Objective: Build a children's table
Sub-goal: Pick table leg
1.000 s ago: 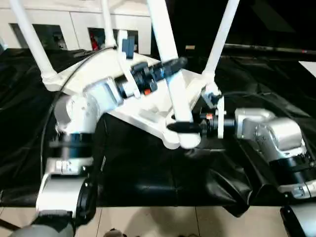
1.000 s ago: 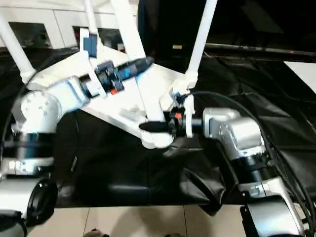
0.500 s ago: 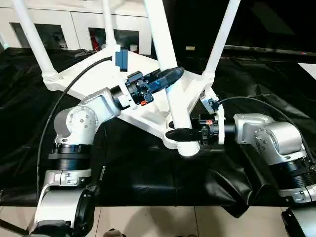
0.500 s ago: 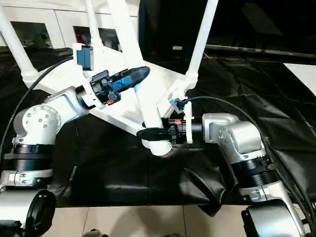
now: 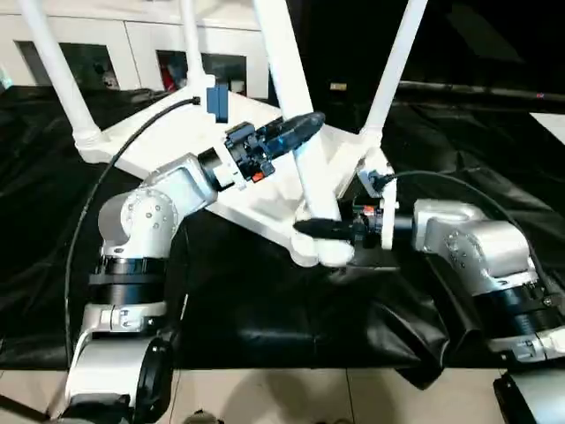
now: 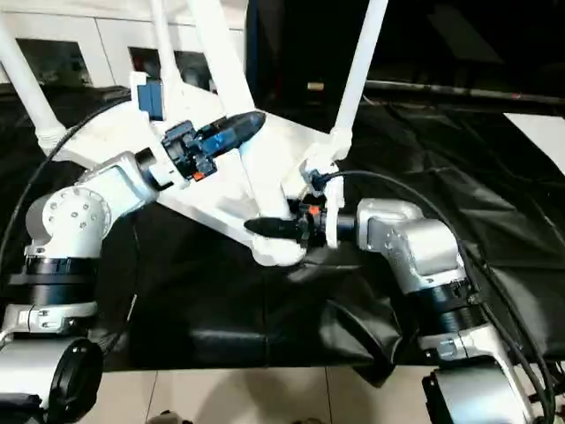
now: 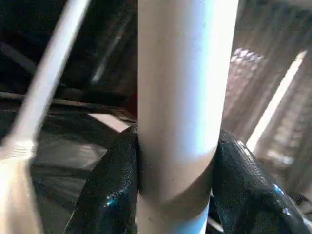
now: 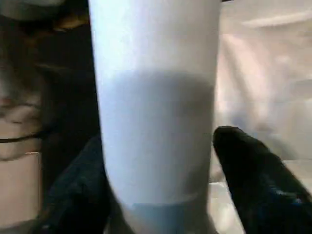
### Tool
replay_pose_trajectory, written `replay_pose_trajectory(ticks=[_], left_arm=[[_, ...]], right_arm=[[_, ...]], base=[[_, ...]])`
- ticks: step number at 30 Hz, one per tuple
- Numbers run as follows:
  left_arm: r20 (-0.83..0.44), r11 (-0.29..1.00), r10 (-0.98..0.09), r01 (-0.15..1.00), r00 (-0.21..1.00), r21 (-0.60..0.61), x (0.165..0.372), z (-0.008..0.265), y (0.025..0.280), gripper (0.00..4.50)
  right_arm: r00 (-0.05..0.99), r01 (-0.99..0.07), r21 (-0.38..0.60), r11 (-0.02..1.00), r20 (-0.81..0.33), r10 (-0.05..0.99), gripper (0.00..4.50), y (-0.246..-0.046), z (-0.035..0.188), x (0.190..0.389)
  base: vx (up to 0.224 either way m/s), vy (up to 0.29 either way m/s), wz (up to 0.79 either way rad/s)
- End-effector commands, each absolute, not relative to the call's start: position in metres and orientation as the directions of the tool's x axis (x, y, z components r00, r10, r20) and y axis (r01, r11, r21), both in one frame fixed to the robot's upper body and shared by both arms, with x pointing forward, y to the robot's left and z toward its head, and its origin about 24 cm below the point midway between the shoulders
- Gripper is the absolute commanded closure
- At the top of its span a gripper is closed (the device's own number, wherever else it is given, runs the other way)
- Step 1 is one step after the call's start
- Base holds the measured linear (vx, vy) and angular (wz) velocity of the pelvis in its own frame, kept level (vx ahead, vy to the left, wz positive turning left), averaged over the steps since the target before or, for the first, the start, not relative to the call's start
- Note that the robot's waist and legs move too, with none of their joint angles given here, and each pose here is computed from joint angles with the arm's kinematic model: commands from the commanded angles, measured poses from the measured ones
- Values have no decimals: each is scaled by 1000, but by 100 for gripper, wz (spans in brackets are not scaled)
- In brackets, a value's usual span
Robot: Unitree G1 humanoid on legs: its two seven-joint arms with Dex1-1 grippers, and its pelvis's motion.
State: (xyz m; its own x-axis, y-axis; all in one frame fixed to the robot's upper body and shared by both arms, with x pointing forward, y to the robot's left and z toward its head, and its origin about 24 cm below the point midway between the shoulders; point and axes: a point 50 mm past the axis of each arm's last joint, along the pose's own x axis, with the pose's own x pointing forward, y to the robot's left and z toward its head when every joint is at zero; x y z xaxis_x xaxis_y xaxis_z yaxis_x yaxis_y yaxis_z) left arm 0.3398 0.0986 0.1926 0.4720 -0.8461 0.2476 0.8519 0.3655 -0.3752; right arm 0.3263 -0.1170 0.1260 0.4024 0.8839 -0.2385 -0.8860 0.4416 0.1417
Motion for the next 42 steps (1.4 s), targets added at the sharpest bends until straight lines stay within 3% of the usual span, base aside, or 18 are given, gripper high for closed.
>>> replay_pose_trajectory(ticks=[1,6,11,12,16,17,21,22,26,27,28,31,32,34,39,40,42], left_arm=[[206,401,-855,858,476,-320,340,200,85,272],[156,457,-844,840,513,-293,341,200,79,272],[147,468,-843,841,517,-273,342,203,76,272],[146,473,-842,840,520,-266,343,204,76,272],[133,502,-828,826,544,-255,345,202,78,272],[128,512,-824,822,552,-251,346,201,79,272],[116,523,-820,816,561,-247,347,199,80,272],[116,525,-819,815,562,-246,347,199,80,272],[116,530,-816,812,567,-245,347,199,81,272],[122,513,-823,818,555,-260,346,199,81,216],[133,487,-833,827,536,-281,345,200,82,202],[180,379,-871,860,456,-342,338,203,82,199],[198,294,-911,905,363,-307,328,202,81,178],[171,235,-943,934,287,-270,319,196,79,162],[149,198,-959,946,241,-258,313,190,79,151],[149,212,-955,940,257,-266,315,189,78,181],[150,224,-951,935,272,-276,317,189,79,192]], right_arm=[[511,-842,69,536,-220,831,131,-121,130,334],[569,-807,59,588,-186,801,131,-112,134,338],[590,-793,18,609,-228,774,131,-105,129,341],[601,-785,8,620,-239,763,159,-104,127,342],[623,-761,16,648,-259,738,172,-106,123,343],[627,-756,19,654,-264,733,201,-107,122,343],[604,-771,48,635,-260,754,219,-106,120,341],[600,-774,54,631,-258,757,243,-106,120,341],[521,-829,104,549,-213,827,260,-103,125,335],[495,-843,123,523,-202,845,261,-103,126,332],[479,-852,134,507,-195,856,262,-103,127,331],[429,-874,173,455,-168,888,262,-104,129,326],[362,-895,224,385,-136,922,263,-108,133,321],[297,-913,256,317,-114,948,263,-112,137,316],[203,-935,268,232,-129,971,263,-118,140,309],[194,-937,270,224,-133,972,263,-119,140,308],[185,-938,272,217,-137,973,263,-119,140,307]], base=[[0,0,0],[0,0,0],[0,0,0],[0,0,0],[0,0,0],[0,0,0],[0,0,0],[0,0,0],[0,0,0],[0,0,0],[0,0,0],[0,0,0],[0,0,0],[0,0,0],[0,0,0],[0,0,0],[0,0,0]])
